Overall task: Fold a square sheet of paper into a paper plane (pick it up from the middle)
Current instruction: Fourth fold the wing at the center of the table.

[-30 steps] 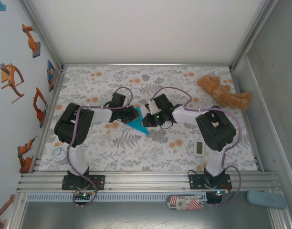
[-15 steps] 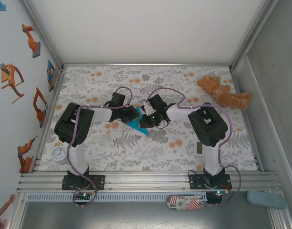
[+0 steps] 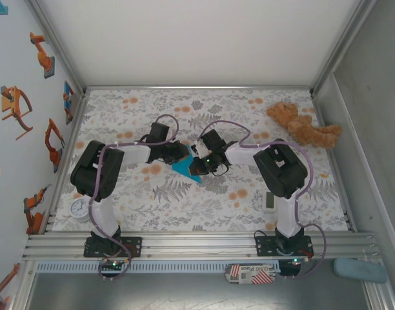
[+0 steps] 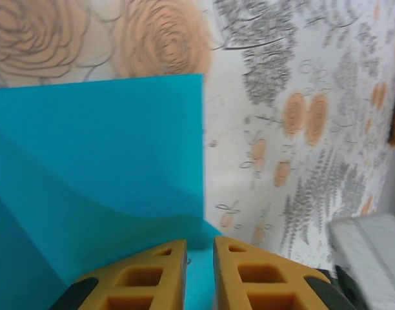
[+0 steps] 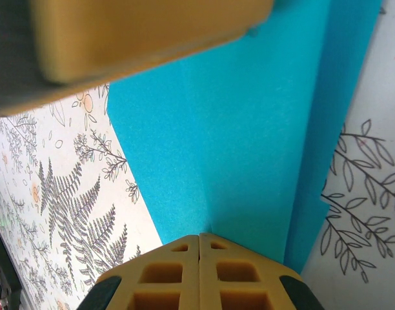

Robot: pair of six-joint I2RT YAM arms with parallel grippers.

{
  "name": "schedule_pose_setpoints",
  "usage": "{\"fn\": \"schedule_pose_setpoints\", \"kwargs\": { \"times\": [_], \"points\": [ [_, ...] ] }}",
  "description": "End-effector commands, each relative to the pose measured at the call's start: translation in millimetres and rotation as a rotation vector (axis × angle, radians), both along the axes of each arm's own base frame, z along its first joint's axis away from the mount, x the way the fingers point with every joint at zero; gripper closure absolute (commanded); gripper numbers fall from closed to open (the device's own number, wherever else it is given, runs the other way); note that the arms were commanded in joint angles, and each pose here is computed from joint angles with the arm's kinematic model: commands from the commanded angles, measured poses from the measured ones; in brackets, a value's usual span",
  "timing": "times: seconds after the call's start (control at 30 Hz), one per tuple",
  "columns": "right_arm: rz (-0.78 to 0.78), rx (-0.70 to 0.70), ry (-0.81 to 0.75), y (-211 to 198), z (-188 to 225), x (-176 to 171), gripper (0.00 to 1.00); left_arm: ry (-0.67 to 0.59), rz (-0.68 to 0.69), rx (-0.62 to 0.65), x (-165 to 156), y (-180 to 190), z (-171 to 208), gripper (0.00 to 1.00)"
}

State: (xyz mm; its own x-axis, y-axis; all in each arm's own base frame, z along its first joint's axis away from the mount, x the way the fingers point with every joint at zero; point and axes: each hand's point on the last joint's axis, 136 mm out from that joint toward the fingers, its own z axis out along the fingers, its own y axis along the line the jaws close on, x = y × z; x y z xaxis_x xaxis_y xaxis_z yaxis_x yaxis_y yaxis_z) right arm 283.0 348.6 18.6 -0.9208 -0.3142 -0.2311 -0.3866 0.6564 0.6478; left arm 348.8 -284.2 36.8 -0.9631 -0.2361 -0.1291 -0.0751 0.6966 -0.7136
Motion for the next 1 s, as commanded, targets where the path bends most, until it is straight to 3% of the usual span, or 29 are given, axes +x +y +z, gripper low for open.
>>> {"fn": "schedule_pose_setpoints", "kwargs": {
  "times": [0.0,0.37,0.77,0.97],
  "points": [
    [-0.005,-0.081,0.036,-14.0,-25.1,-9.5,0.96,-0.043,-0.019,-0.017,-5.2,2.4,12.3,0.8],
    [-0.002,-0.074,0.037,-12.6,-23.4,-9.3,0.96,0.035,-0.017,0.015,-16.5,3.5,-20.4,0.86],
    [-0.032,0.019,-0.029,-1.5,27.3,7.0,0.96,0.179,0.039,0.228,-28.7,31.1,-55.8,0.86],
    [-0.089,-0.023,-0.038,-6.7,21.8,14.9,0.97,0.234,0.047,0.316,-33.0,38.3,-64.5,0.86]
  ]
}}
